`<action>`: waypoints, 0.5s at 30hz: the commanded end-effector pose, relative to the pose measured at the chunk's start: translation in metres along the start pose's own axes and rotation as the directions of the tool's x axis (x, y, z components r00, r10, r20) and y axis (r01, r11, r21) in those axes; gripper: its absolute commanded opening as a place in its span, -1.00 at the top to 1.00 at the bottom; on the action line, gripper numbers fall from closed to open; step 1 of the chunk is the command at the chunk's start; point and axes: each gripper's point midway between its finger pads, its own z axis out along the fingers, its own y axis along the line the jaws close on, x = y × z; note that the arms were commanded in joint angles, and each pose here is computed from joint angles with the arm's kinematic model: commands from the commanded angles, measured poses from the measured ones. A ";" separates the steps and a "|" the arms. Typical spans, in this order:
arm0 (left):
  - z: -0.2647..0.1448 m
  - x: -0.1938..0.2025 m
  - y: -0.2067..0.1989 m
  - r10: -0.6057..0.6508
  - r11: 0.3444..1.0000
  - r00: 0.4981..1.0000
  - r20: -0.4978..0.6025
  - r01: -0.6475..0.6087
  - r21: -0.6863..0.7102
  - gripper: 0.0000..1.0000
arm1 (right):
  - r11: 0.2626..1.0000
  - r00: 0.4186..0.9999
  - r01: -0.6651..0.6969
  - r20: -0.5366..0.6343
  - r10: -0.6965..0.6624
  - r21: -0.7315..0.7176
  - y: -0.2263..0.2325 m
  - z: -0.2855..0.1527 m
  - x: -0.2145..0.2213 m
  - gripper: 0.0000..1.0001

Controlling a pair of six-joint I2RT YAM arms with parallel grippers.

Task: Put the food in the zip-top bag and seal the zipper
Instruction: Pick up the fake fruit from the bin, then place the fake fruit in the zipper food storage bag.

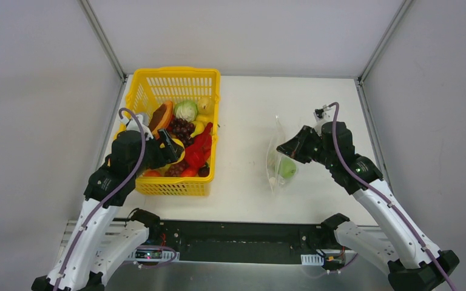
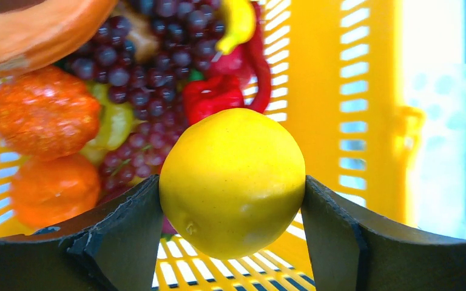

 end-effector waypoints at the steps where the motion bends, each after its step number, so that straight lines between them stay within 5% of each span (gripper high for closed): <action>1: -0.029 -0.023 -0.049 -0.012 0.969 0.999 0.045 0.001 0.246 0.15 | 1.000 0.999 -0.023 0.040 0.023 -0.013 0.007 -0.001 -0.011 0.98; 8: -0.060 -0.042 -0.130 -0.075 0.797 0.996 0.038 0.038 0.603 0.18 | 0.999 0.998 -0.046 0.042 0.047 -0.022 0.009 0.001 -0.012 0.98; 15: -0.073 -0.021 -0.215 0.073 0.644 0.997 0.017 -0.060 0.762 0.17 | 0.991 0.990 -0.116 0.087 0.110 0.063 -0.004 0.006 -0.020 1.00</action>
